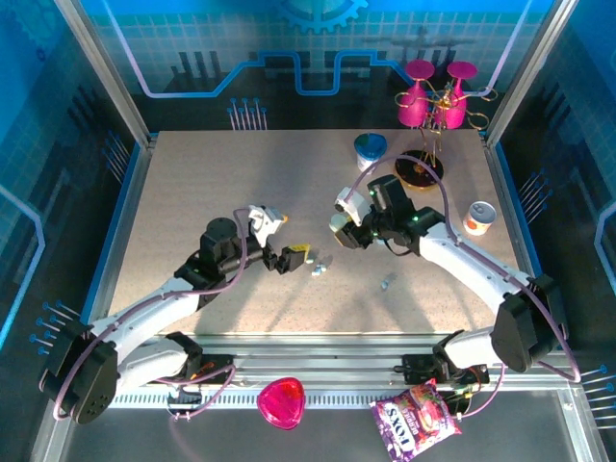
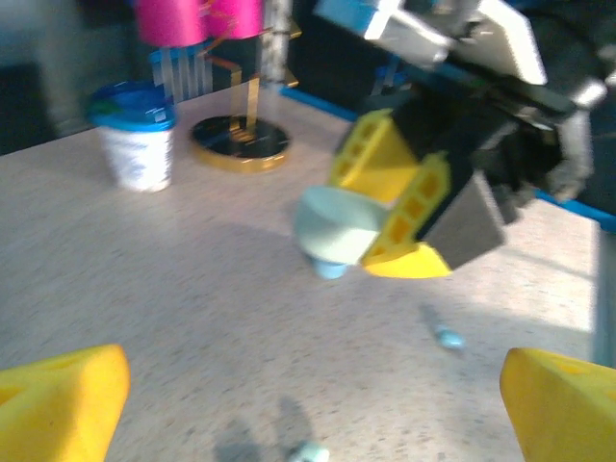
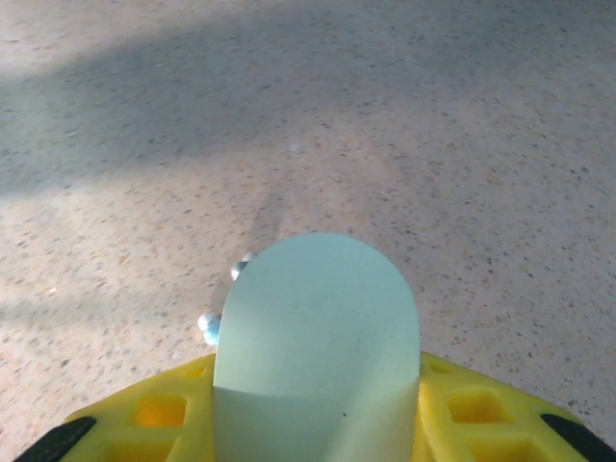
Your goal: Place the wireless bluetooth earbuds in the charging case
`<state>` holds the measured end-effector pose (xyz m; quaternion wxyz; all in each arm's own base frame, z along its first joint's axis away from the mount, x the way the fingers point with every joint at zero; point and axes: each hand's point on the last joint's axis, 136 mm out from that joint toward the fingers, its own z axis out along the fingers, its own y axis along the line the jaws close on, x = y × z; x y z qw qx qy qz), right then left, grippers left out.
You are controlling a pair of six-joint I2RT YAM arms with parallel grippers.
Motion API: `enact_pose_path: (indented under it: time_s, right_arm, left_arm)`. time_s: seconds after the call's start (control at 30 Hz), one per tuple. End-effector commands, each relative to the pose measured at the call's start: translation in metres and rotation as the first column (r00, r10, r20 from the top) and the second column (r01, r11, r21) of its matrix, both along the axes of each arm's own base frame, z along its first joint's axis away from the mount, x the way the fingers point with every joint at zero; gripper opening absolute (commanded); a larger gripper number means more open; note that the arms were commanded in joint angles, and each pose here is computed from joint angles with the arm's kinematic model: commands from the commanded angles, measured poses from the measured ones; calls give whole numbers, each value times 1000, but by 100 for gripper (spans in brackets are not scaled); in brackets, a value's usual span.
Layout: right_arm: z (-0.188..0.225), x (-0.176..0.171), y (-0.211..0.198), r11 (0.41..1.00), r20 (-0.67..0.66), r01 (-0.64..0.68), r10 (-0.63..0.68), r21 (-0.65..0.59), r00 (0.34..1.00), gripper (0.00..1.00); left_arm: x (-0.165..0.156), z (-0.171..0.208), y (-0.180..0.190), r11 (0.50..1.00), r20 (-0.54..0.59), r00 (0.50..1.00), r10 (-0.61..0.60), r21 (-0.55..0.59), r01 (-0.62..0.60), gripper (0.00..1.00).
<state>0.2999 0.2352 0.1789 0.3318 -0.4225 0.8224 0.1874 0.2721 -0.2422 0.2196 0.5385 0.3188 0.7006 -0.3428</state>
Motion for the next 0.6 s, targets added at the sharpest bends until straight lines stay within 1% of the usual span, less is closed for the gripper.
enact_pose_path:
  time_s: [0.0,0.07,0.13,0.2,0.27,0.4,0.47,0.57]
  right_arm:
    - [27,-37,3,985,-41,-172,172,18,984,25]
    - [38,-51,3,975,-64,-222,223,27,973,24]
    - [48,-64,2,964,-83,-262,264,34,961,25]
    - [56,-76,2,954,-93,-299,300,26,949,25]
    - [62,-84,5,944,-85,-329,330,23,940,25]
    - [78,-102,16,915,-33,-399,401,51,915,24]
    - [85,-105,20,906,-6,-419,420,68,907,24]
    - [91,-109,27,890,16,-449,449,83,893,24]
  left_arm:
    - [-30,27,-24,970,91,968,-235,-37,239,99]
    - [-37,31,-30,951,84,950,-301,-45,305,99]
    - [-44,33,-36,930,75,930,-360,-51,364,99]
    - [-56,35,-42,895,77,896,-437,-56,442,100]
    - [-62,37,-46,870,70,873,-483,-70,487,99]
    - [-66,46,-53,837,63,844,-532,-115,536,99]
    - [-67,51,-55,823,59,833,-550,-133,553,99]
    - [-69,55,-58,804,32,817,-576,-157,573,93]
